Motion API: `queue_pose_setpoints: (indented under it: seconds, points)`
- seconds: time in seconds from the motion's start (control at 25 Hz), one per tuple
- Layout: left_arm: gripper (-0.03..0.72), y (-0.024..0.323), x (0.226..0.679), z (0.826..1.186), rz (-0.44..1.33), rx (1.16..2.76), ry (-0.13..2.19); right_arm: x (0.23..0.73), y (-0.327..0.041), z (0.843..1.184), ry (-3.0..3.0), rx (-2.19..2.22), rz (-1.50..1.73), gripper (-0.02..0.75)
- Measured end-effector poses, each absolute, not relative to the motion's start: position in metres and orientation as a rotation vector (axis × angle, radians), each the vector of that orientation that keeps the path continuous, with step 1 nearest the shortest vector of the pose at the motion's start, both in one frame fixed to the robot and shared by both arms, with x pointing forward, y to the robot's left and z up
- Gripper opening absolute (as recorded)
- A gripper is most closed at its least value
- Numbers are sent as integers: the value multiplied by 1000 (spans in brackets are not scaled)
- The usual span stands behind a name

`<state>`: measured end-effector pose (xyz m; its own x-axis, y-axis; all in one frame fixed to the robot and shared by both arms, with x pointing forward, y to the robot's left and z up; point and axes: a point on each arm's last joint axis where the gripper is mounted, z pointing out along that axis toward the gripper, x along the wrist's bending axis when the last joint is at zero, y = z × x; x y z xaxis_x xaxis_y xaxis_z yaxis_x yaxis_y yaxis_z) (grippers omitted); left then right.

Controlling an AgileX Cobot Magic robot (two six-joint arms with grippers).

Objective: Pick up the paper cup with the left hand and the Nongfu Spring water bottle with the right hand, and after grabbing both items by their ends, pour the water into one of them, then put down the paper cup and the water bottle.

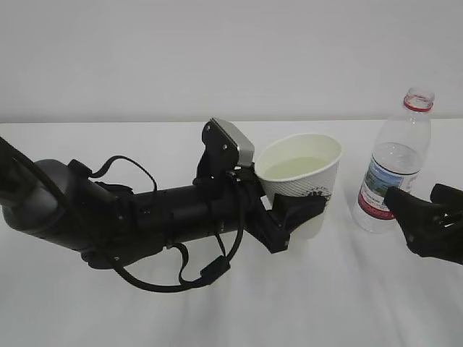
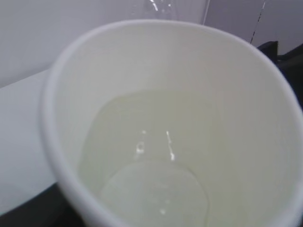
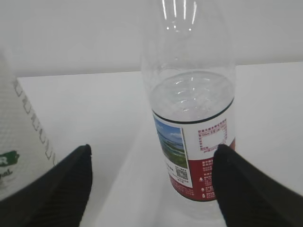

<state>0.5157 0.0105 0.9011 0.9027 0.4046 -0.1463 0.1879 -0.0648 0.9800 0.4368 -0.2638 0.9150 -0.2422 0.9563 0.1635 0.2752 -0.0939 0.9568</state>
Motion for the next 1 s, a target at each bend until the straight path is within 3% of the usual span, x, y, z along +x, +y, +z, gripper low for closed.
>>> queue_pose_setpoints:
  seconds: [0.44,1.0]
  points:
    - [478,38,542,900,260,1634,552,437,-264,915,1544,1372,1374,591]
    - [478,78,542,883,276,1610,681,437,-264,915,1546,1370,1374,591]
